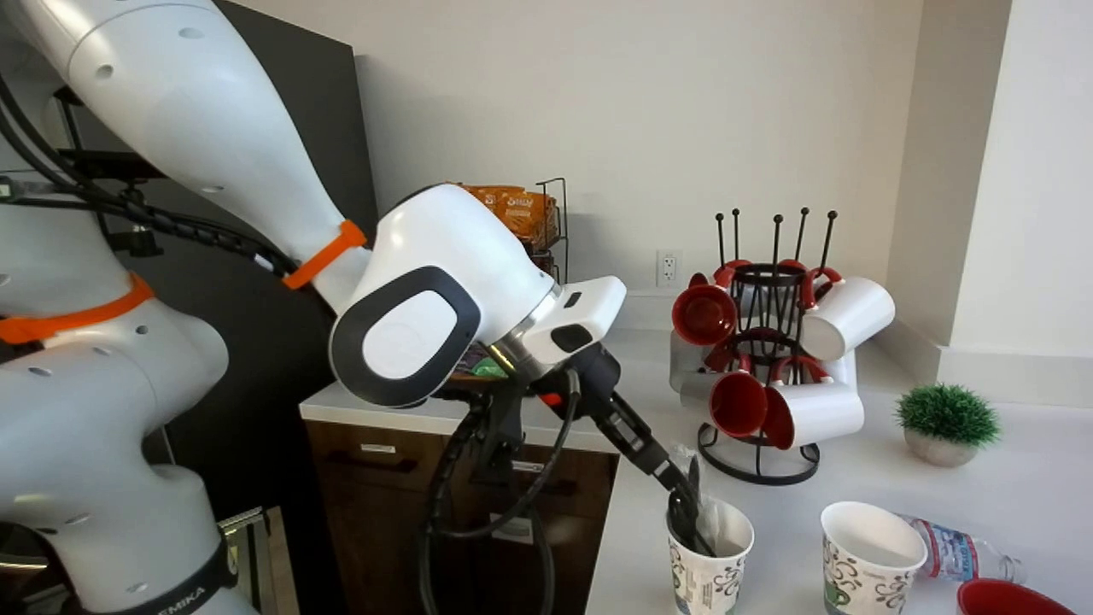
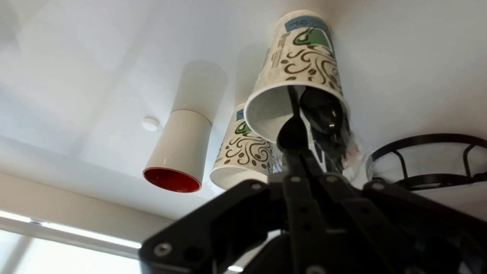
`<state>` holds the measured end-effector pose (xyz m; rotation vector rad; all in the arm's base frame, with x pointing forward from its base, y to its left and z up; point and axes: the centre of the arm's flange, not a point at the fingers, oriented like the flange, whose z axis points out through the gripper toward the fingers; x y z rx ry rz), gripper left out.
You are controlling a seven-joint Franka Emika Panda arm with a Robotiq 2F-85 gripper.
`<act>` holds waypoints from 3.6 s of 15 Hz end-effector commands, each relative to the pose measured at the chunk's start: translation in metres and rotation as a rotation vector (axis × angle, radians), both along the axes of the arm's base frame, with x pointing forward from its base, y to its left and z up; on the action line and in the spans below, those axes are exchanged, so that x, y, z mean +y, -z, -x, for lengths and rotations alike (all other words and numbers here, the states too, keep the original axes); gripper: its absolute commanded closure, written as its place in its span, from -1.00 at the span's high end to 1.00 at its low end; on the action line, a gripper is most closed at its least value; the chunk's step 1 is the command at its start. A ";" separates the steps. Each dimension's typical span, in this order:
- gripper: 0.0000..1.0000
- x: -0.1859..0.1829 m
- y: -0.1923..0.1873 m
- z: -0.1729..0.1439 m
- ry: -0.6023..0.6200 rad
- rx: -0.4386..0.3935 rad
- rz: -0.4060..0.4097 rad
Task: Take one spoon from the cup and place it on the table
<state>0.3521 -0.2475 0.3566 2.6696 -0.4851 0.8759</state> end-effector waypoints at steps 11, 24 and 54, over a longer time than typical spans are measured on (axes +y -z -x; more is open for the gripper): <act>-0.98 0.019 -0.042 0.017 -0.004 -0.119 0.036; -0.98 -0.006 -0.077 0.038 0.100 -0.250 0.171; -0.98 -0.098 0.045 0.113 0.155 -0.107 0.173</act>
